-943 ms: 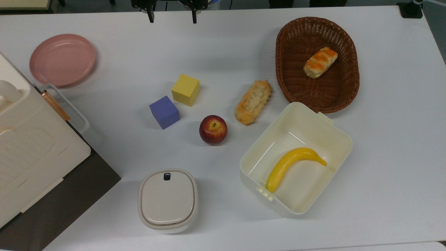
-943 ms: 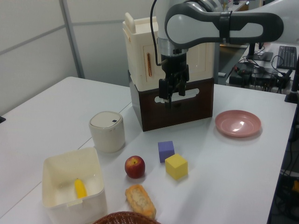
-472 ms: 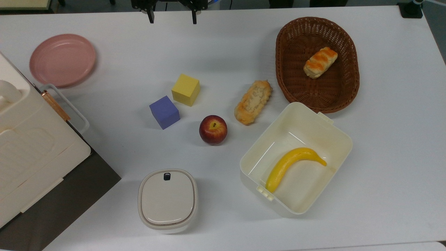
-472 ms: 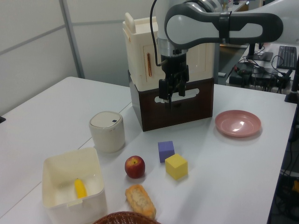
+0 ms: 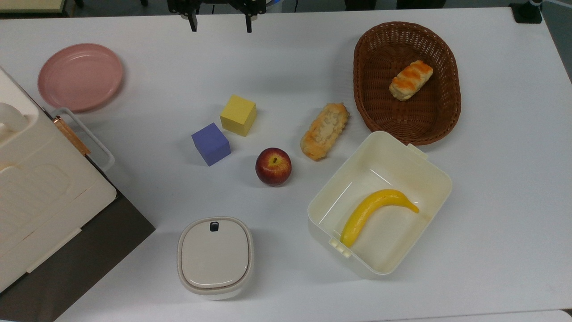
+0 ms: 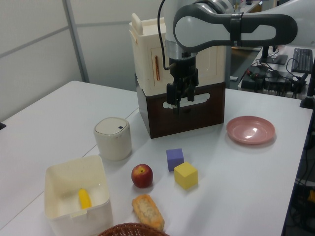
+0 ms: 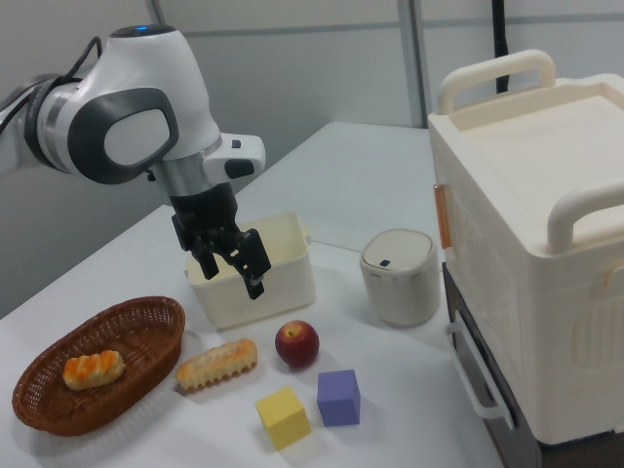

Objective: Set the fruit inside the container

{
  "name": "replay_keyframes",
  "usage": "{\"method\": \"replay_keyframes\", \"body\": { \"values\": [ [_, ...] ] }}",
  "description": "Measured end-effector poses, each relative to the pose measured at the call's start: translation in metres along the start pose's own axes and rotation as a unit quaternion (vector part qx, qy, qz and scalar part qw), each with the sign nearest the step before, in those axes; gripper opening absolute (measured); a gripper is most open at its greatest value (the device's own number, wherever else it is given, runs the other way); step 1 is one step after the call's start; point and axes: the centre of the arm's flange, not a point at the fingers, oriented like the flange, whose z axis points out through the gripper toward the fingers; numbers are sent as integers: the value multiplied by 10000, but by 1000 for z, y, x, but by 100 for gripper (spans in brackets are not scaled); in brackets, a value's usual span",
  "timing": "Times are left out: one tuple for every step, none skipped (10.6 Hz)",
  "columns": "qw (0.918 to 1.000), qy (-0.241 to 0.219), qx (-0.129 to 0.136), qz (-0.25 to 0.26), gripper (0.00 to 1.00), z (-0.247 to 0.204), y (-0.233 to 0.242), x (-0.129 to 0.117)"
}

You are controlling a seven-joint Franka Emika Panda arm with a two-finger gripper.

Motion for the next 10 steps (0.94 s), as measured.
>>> {"method": "replay_keyframes", "body": {
  "values": [
    [10000,-8,0,0,100,1,0,0],
    [10000,-26,0,0,100,3,0,1],
    [10000,-57,-1,0,100,6,0,3],
    [10000,-83,-1,0,100,10,0,4],
    [10000,-99,-2,0,100,12,0,5],
    [10000,-98,-1,0,100,12,0,6],
    [10000,-80,-1,0,100,12,0,6],
    [10000,-69,-1,0,100,12,0,7],
    [10000,-64,-1,0,100,12,0,7],
    [10000,-55,-2,0,100,12,0,7]
  ]
}}
